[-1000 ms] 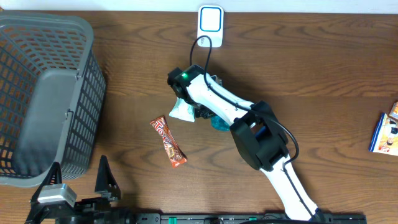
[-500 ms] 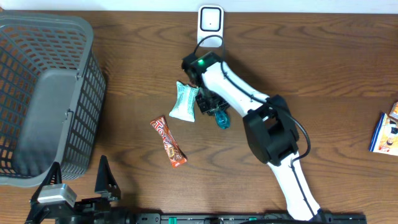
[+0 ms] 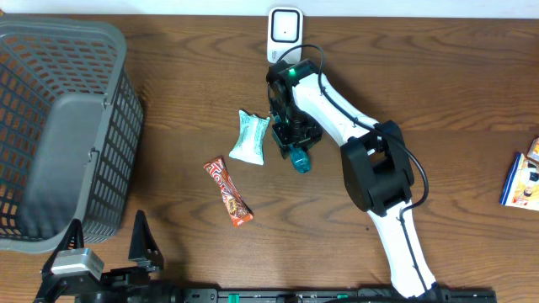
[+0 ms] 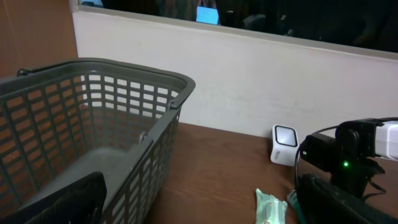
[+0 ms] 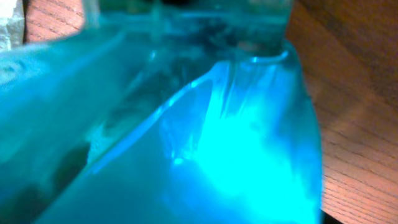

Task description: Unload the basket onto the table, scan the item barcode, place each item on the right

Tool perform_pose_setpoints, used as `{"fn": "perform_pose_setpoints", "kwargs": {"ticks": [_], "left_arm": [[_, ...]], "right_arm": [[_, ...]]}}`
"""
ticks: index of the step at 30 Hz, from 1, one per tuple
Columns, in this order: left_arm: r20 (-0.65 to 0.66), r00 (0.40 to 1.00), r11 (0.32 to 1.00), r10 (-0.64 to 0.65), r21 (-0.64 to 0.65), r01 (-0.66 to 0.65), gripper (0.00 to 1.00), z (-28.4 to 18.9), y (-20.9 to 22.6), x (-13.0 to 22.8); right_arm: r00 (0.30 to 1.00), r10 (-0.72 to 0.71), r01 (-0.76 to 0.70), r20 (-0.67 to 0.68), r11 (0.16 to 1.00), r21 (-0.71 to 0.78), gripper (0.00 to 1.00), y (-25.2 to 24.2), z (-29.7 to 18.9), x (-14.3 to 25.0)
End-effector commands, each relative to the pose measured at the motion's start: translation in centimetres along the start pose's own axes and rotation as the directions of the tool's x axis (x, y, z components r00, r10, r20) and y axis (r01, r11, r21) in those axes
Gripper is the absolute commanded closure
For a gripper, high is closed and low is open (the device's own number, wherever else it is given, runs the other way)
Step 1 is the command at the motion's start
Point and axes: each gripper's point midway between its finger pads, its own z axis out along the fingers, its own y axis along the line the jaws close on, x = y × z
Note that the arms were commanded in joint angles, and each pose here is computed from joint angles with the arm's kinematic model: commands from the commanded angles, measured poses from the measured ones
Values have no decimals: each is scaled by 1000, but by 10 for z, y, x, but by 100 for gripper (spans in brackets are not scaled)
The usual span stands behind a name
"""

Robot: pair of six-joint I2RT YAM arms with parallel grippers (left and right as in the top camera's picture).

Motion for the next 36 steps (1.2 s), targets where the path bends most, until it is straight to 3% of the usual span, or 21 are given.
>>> {"fn": "perform_pose_setpoints", "kwargs": {"ticks": [1,11,15,28,36], "left_arm": [[6,1000,1000,1,6,-1,2,0,-1,1],[6,1000,1000,1,6,-1,2,0,-1,0],[6,1000,1000,1,6,-1,2,0,-1,0],[6,1000,1000,1,6,-1,2,0,-1,0],[6,1000,1000,1,6,-1,2,0,-1,1]], "right_arm": [[999,-4,4,-41,1000,9,44,-5,16,4],[1000,19,-19,13,999,32,43,-9,-14,6],[995,8,-15,99,997,69,35,-12,-48,5],[992,21,-32,125,995,90,36,-16,-56,3],[972,9,-27,236,997,73,32,-6,-124,8]]}}
